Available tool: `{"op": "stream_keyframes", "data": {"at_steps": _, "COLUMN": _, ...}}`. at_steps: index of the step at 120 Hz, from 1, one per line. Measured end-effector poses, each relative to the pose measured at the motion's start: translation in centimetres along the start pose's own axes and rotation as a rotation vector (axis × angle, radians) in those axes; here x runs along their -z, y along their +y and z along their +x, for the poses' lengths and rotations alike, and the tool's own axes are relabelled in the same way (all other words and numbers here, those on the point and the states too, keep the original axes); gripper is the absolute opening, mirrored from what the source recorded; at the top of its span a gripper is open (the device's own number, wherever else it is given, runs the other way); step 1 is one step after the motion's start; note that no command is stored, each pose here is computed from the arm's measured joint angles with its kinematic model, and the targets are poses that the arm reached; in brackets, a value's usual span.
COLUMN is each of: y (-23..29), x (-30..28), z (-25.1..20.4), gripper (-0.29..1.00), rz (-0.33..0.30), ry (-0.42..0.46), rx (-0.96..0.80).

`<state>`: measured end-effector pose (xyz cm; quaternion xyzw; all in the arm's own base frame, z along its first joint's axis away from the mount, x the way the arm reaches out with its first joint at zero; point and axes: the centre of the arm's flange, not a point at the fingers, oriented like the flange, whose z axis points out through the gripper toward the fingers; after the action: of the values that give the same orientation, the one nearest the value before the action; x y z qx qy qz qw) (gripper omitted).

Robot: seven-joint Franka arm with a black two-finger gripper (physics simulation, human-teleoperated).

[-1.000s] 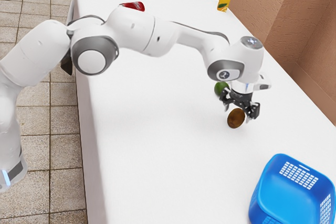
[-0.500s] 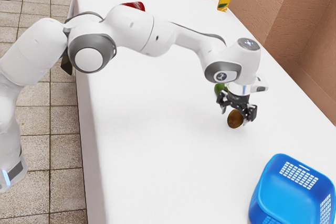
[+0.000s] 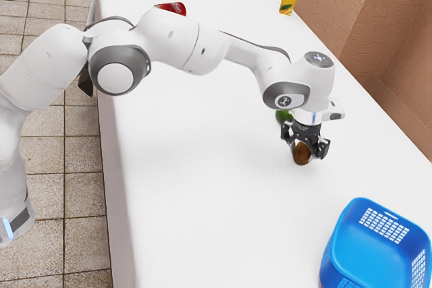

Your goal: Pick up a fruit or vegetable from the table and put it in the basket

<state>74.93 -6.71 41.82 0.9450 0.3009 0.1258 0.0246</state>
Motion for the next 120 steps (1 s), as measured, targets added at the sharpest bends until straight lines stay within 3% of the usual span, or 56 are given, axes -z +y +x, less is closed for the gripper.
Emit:
{"op": "stream_keyframes", "data": {"at_steps": 5, "y": 0.1, "x": 0.2, "z": 0.0, "gripper": 0.18, "rz": 0.001, "ry": 0.004, "rx": 0.001}}
{"op": "stream_keyframes", "data": {"at_steps": 30, "y": 2.8, "x": 5.9, "z": -2.5, "gripper": 0.18, "rz": -0.029, "ry": 0.064, "rx": -0.025}}
{"op": "stream_keyframes", "data": {"at_steps": 48, "y": 7.7, "x": 15.7, "z": -10.6, "gripper": 0.19, "rz": -0.062, "ry": 0.178, "rx": -0.137}}
{"op": "stream_keyframes", "data": {"at_steps": 71, "y": 14.8, "x": 20.4, "z": -20.4, "gripper": 0.21, "rz": -0.106, "ry": 0.292, "rx": -0.251}}
{"op": "stream_keyframes", "data": {"at_steps": 92, "y": 18.6, "x": 20.8, "z": -23.5, "gripper": 0.23, "rz": -0.144, "ry": 0.341, "rx": -0.239}}
{"op": "stream_keyframes", "data": {"at_steps": 120, "y": 22.3, "x": 15.8, "z": -26.6, "gripper": 0.23, "rz": -0.177, "ry": 0.308, "rx": -0.210}}
